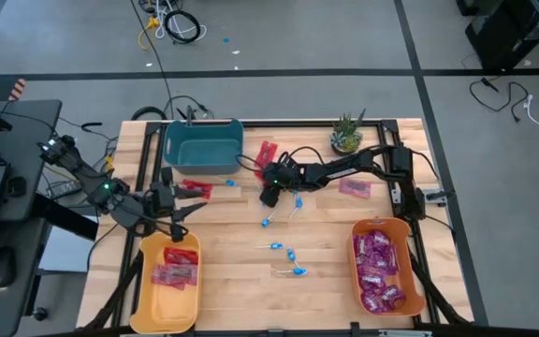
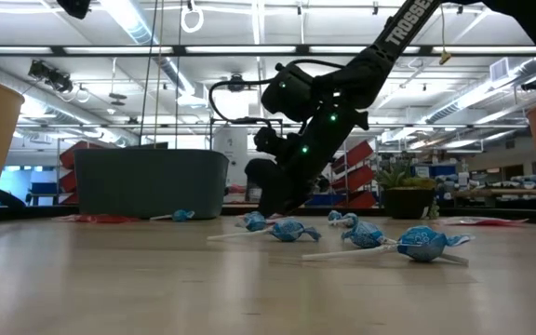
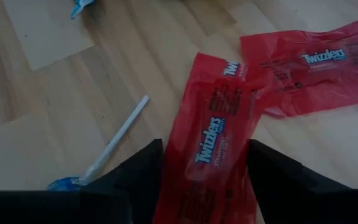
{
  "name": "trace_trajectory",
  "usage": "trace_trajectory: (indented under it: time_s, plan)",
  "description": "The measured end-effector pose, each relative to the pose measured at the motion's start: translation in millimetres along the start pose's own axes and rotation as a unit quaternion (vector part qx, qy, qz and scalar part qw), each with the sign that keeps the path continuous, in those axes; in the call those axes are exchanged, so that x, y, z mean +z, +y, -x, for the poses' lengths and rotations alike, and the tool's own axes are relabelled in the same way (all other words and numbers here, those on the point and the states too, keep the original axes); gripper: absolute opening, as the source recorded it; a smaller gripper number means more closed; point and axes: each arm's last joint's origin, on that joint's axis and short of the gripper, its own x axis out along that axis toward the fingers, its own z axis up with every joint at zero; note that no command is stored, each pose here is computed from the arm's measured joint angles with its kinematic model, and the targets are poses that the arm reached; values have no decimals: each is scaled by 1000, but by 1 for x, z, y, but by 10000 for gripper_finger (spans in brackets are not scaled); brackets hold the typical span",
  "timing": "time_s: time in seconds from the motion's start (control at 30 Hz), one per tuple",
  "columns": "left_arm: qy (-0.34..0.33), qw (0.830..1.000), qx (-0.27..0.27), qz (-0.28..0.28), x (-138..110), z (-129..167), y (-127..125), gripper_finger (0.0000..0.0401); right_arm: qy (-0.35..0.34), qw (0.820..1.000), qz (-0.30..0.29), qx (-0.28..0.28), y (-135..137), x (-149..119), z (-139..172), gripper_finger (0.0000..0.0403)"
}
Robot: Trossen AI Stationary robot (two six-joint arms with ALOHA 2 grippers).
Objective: Sort candy
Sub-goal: Put the red candy into the yellow bin
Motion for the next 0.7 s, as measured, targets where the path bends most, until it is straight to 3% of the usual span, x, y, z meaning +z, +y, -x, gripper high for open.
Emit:
trace_trajectory:
  time_s: [0.43, 0.7]
  plan:
    - [-6, 999, 21, 29, 1, 0, 1, 108, 9, 1000, 2, 7, 0, -1, 1, 100]
    - [-6, 999, 21, 30, 1, 0, 1, 108, 8, 1000, 2, 8, 0, -1, 1, 61]
